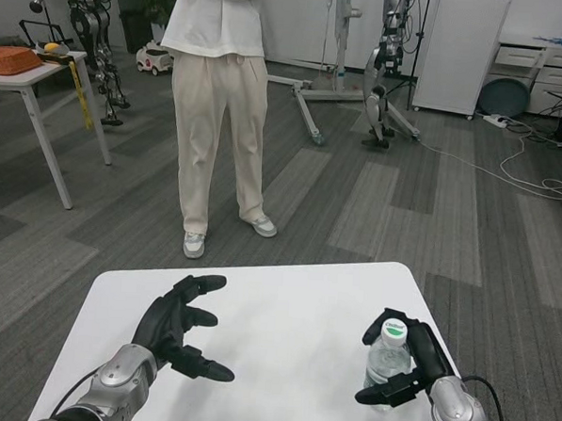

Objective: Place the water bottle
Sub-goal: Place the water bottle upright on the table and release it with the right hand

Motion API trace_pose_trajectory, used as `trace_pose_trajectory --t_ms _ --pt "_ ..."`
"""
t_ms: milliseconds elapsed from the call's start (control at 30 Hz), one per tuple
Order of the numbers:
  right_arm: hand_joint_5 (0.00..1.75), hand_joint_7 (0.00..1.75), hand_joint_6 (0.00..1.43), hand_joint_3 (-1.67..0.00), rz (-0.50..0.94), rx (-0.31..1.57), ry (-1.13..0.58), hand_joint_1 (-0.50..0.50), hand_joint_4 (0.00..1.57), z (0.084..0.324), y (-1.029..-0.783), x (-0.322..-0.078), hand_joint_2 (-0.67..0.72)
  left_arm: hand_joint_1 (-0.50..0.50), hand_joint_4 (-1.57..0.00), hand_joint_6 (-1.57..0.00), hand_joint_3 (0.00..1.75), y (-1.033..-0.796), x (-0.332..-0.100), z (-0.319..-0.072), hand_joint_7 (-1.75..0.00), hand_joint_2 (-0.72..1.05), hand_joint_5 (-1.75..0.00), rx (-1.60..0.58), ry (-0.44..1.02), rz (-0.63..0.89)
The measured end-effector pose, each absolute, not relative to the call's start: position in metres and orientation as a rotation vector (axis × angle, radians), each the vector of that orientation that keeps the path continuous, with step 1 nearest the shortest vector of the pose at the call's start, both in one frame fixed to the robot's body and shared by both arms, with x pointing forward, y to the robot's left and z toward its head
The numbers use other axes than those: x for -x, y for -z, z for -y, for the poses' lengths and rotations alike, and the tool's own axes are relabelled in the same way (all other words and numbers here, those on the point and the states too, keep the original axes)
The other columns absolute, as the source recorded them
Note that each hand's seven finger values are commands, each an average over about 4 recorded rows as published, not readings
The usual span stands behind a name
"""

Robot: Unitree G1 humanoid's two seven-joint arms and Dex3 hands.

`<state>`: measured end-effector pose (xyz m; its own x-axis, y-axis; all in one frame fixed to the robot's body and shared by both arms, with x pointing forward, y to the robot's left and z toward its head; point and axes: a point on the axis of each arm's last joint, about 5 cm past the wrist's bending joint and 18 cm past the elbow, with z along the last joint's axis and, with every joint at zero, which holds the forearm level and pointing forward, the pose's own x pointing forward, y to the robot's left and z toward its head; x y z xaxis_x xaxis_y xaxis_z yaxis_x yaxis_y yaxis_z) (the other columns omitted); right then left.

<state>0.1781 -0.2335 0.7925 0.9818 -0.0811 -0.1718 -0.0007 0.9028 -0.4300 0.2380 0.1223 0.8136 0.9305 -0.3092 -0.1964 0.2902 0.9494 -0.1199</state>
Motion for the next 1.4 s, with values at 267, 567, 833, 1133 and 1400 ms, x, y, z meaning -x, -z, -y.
trace_pose_trajectory --t_ms 267,567,833,1133,1400 --pt "1.60 1.68 1.43 -0.24 -0.185 0.444 0.050 0.17 1.46 0.2336 -0.7925 -0.1779 -0.29 -0.50 0.00 0.00 0.09 -0.8136 -0.2380 -0.1221 -0.70 -0.10 -1.75 0.090 0.308 -0.215" --pt "1.43 1.54 1.24 -0.40 -0.185 0.444 0.048 0.19 1.31 0.2335 -0.7924 -0.1776 -0.27 -0.50 0.00 0.00 0.09 -0.8136 -0.2380 -0.1218 -0.70 -0.10 -1.75 0.090 0.308 -0.215" --pt "0.00 0.10 0.01 -0.40 -0.177 0.430 0.023 -0.18 0.13 0.2327 -0.7934 -0.1789 -0.10 -0.50 0.00 0.00 0.11 -0.8136 -0.2379 -0.1214 -0.70 -0.10 -1.75 0.091 0.309 -0.215" --pt "0.00 0.00 0.00 -0.08 -0.164 0.408 -0.079 -0.46 0.00 0.2306 -0.7970 -0.1835 0.30 -0.50 0.00 0.00 0.09 -0.8135 -0.2378 -0.1210 -0.70 -0.10 -1.75 0.092 0.310 -0.216" --pt "0.00 0.00 0.00 0.00 -0.183 0.397 -0.128 -0.46 0.00 0.2313 -0.7982 -0.1858 0.53 -0.50 0.00 0.00 0.09 -0.8135 -0.2378 -0.1209 -0.70 -0.10 -1.75 0.092 0.310 -0.216"
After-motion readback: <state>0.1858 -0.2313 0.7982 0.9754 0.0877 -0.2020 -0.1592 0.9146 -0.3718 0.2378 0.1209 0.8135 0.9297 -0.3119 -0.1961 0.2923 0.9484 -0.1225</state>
